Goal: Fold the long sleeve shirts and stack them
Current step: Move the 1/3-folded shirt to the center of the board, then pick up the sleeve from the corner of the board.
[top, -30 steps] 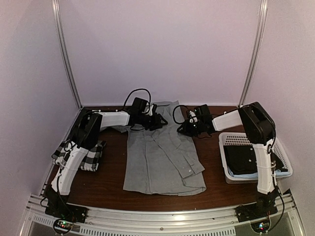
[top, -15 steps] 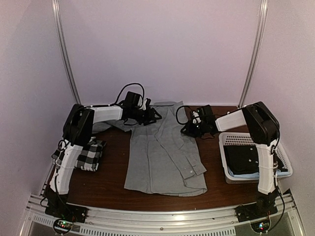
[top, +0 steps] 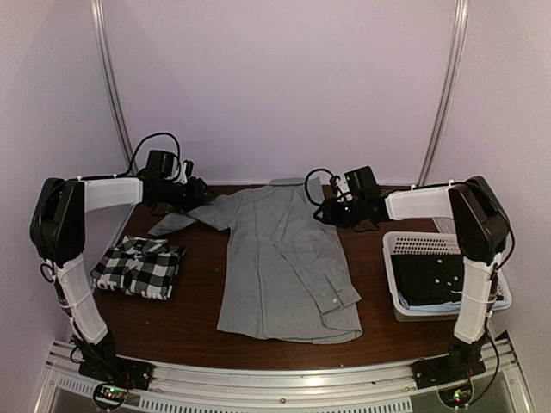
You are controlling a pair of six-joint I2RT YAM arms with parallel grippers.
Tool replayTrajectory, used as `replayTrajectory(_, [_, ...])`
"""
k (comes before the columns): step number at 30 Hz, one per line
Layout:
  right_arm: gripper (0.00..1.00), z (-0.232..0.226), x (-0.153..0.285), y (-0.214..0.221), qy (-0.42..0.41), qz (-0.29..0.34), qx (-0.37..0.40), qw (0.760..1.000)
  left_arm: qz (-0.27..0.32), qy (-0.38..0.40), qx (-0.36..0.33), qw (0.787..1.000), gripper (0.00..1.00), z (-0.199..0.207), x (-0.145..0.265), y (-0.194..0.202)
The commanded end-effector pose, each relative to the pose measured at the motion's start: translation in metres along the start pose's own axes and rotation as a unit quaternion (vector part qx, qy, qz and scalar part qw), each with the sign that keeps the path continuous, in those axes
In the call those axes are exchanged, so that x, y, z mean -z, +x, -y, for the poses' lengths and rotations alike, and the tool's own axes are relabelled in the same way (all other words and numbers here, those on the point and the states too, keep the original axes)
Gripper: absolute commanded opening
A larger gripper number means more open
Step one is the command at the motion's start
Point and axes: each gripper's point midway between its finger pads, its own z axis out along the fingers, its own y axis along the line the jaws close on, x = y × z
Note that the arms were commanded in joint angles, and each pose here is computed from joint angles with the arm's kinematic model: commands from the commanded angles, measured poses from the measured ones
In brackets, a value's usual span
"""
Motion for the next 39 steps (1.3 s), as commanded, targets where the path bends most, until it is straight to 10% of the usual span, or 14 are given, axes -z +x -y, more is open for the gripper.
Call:
replayTrajectory(1, [0.42,-0.029,0.029,-0.015,-0.019,0.030,0.029,0.999,0.018,-0.081,-0.020,0.996,0.51,-0.039,0.030,0.007])
replayTrajectory(13, [0.48,-0.073,0.083,-0.025,-0.066,0.073,0.044,0.994,0.059,-0.215,0.024,0.975,0.57,-0.129,0.092,0.018])
replayTrajectory(39, [0.49,-0.085,0.103,-0.020,-0.087,0.090,0.044,0.991,0.109,-0.331,0.076,0.934,0.56,-0.206,0.090,-0.009])
